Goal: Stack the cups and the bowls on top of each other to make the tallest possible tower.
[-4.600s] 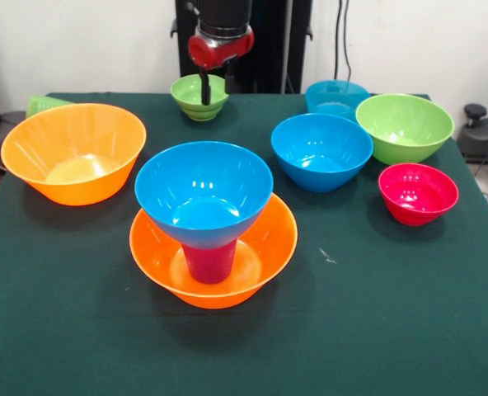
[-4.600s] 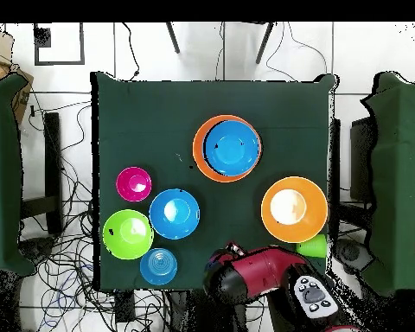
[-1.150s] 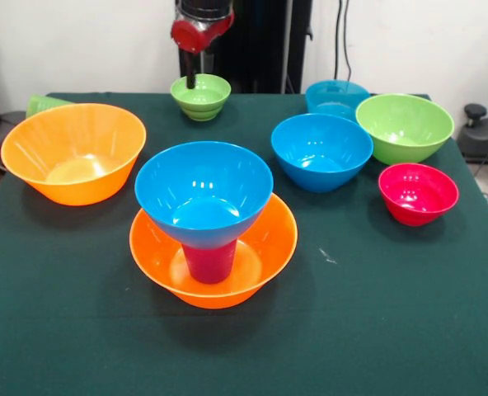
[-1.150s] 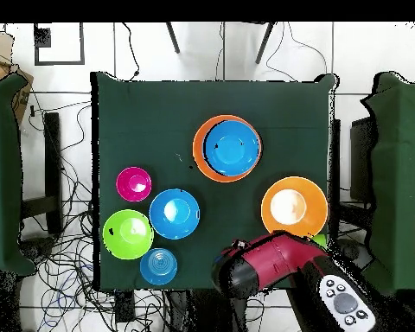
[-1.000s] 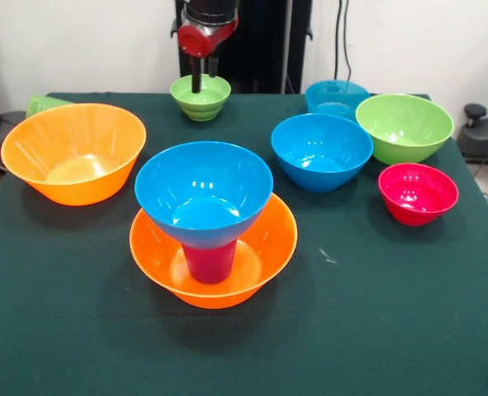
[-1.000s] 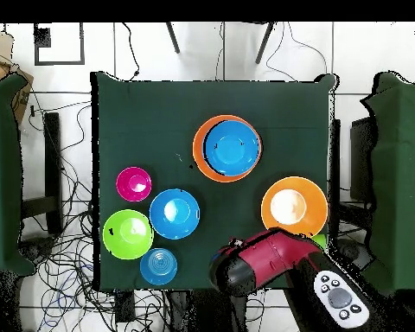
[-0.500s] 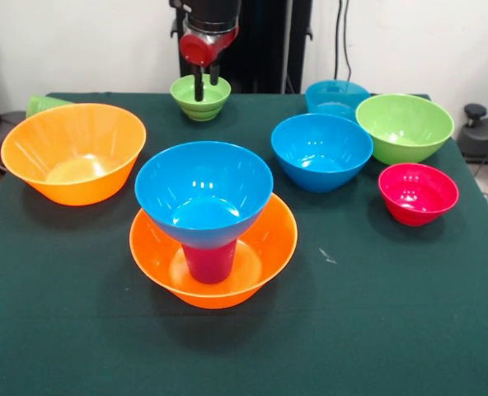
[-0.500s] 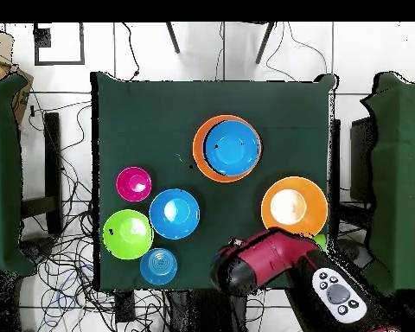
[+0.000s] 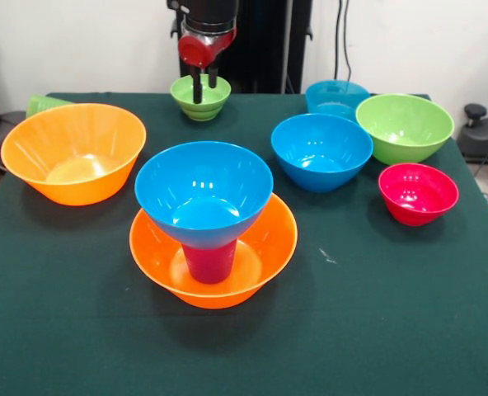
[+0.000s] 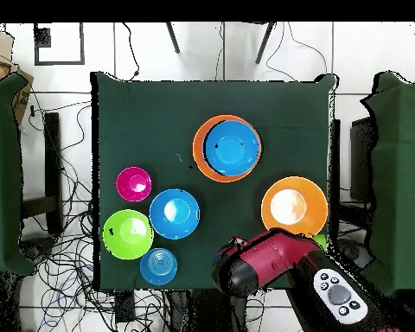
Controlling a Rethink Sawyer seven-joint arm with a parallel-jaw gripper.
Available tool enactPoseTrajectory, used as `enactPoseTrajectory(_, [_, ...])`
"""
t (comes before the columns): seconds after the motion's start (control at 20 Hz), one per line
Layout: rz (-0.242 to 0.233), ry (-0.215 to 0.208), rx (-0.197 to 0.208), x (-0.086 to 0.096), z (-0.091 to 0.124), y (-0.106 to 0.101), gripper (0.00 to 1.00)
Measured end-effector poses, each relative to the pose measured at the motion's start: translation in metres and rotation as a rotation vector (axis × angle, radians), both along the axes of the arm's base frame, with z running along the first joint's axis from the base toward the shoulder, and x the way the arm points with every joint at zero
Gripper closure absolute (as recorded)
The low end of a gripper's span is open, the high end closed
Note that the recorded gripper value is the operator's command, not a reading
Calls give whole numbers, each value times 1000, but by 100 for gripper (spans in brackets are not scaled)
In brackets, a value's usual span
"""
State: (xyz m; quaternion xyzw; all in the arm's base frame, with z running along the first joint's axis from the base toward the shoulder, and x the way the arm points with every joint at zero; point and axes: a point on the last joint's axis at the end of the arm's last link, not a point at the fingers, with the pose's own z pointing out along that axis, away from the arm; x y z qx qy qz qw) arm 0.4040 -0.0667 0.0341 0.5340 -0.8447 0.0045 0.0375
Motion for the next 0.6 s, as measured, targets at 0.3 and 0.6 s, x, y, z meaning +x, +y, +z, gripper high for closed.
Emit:
enactPoseTrajectory(0.3, [-5, 3, 5, 0, -5, 0, 0])
enactPoseTrajectory(0.6, [-5, 15, 14, -3, -12, 2, 0])
